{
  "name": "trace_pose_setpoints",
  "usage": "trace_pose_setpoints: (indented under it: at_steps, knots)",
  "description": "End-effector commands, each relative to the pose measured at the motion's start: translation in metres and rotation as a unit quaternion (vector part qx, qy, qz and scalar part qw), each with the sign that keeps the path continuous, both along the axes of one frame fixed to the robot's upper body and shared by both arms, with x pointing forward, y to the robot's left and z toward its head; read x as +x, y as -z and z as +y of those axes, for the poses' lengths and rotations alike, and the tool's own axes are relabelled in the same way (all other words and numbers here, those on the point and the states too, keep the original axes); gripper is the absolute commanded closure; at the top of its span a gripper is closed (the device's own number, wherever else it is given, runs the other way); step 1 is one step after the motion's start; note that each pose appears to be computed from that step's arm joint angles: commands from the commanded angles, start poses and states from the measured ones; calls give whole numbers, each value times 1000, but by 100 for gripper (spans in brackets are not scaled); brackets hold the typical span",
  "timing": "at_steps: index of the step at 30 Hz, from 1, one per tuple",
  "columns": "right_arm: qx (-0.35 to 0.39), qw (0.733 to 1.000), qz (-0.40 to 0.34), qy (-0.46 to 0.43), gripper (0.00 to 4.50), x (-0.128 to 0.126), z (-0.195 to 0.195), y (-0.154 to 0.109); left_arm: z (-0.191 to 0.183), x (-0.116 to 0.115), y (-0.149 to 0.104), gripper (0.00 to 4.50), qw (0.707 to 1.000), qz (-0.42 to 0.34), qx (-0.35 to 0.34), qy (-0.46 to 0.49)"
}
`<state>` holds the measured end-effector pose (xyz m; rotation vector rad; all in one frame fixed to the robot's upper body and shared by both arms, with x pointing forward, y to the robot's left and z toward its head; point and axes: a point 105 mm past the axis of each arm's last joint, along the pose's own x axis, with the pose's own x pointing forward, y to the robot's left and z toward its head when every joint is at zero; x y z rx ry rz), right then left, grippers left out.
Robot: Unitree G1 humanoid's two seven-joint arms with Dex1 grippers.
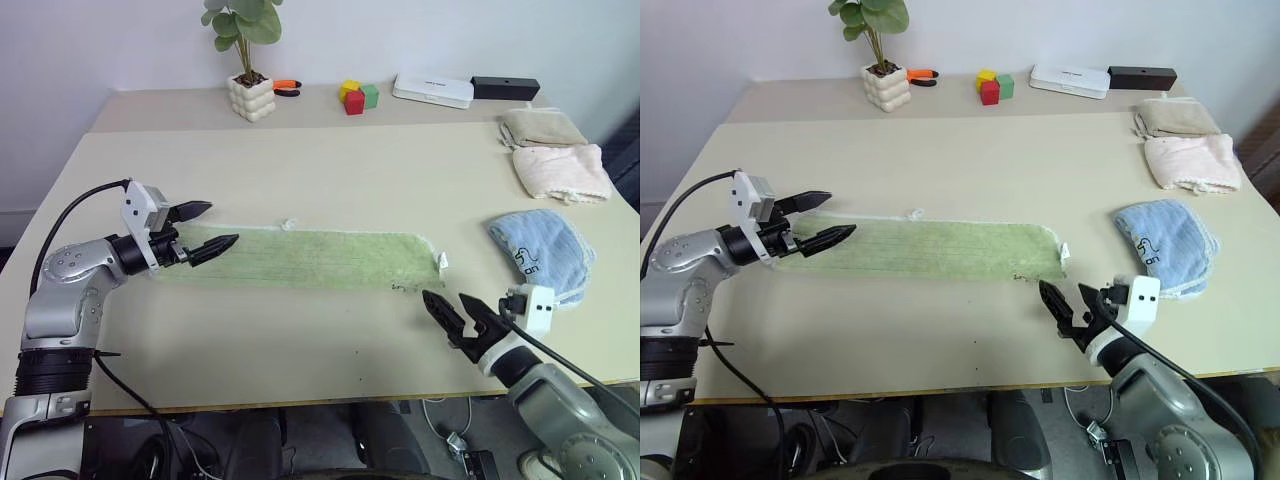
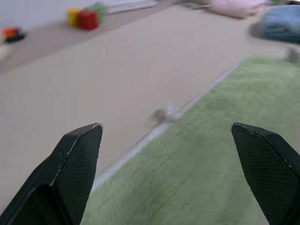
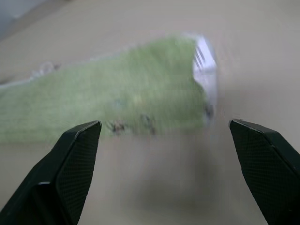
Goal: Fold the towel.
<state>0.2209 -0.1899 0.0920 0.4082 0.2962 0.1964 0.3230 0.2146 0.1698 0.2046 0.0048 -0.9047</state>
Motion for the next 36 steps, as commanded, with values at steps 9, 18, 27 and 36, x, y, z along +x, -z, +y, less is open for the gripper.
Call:
trace_pose_setpoints:
  at_steps: [9,18,27,36]
  knots:
    - [122,991,23,51,5,15,19,9,-3,-24,-13,2,998,12,3,67]
    - [183,980,47,66,5,45,29,22,-7,-31,-17,2,998,-4,-13,57]
    - [234,965,52,106,243,68,23,29,-8,-34,-10,0,999,-2,-18,38]
    - [220,966,19,135,447,80,9,9,-9,-29,-8,0,999,-5,-21,32]
